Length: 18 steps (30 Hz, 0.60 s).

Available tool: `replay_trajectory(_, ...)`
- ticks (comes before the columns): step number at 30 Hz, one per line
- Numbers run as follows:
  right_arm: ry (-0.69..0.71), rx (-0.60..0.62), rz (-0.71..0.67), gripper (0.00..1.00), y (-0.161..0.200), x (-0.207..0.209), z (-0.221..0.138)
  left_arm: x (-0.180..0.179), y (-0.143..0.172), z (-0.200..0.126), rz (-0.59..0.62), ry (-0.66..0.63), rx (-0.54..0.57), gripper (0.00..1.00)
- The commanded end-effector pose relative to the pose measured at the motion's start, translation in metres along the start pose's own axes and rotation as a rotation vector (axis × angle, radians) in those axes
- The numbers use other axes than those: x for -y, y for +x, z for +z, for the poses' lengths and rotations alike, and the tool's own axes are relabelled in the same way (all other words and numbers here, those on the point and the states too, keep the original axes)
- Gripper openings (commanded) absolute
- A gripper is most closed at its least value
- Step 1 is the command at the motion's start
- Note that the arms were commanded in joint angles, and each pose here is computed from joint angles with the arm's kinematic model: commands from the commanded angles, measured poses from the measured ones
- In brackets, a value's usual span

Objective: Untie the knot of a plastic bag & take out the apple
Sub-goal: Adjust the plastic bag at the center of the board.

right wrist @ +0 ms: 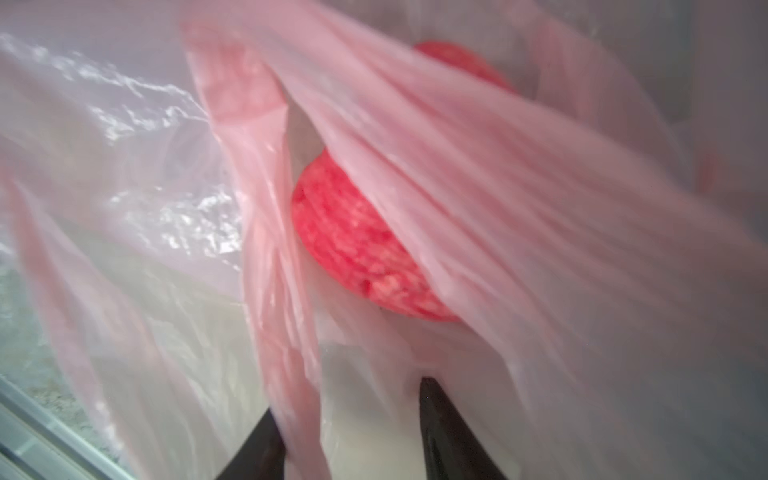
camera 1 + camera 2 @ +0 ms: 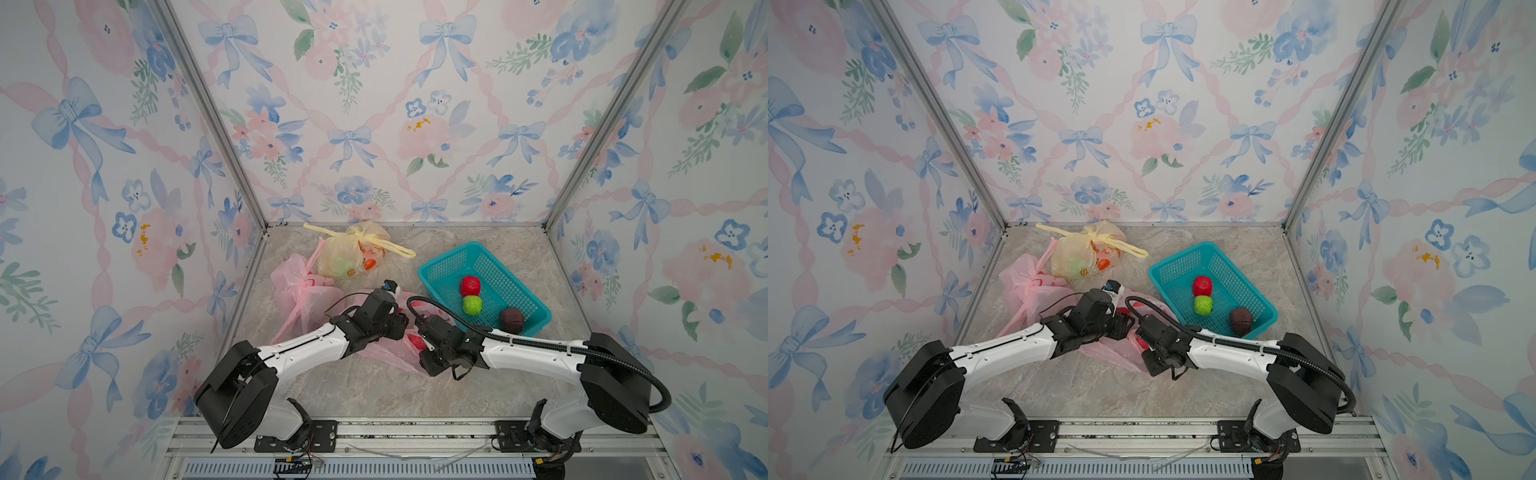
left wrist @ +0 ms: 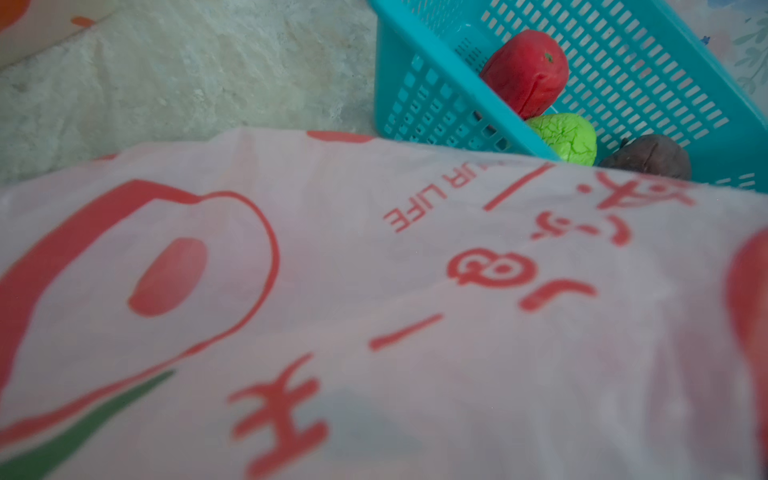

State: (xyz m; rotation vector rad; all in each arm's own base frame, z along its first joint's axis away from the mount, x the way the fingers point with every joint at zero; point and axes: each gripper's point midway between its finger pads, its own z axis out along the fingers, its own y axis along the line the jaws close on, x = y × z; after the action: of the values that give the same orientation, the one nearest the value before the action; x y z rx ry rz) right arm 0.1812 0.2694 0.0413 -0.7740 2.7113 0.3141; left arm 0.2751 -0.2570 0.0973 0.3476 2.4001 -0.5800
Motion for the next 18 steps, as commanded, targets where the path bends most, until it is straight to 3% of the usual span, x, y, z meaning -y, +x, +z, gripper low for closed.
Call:
replay_trajectory(1, -0.046, 0.026, -0.002, 0.47, -0.008, -0.009, -0.003, -0.016, 0.036, -0.002, -0.044, -0.039, -0.088, 0.53)
replay_trajectory(6, -0.136, 0.152, -0.022, 0.51, -0.039, -0.018, -0.041, -0.030, 0.057, 0.000, -0.054, -0.079, -0.121, 0.52)
replay_trajectory(11, -0.212, 0.277, 0.024, 0.51, -0.065, -0.019, -0.075, -0.032, 0.055, 0.000, -0.050, -0.082, -0.096, 0.52)
replay_trajectory(18, -0.129, 0.243, 0.099, 0.51, -0.062, 0.003, -0.058, -0.039, 0.030, -0.003, -0.052, -0.134, 0.009, 0.57)
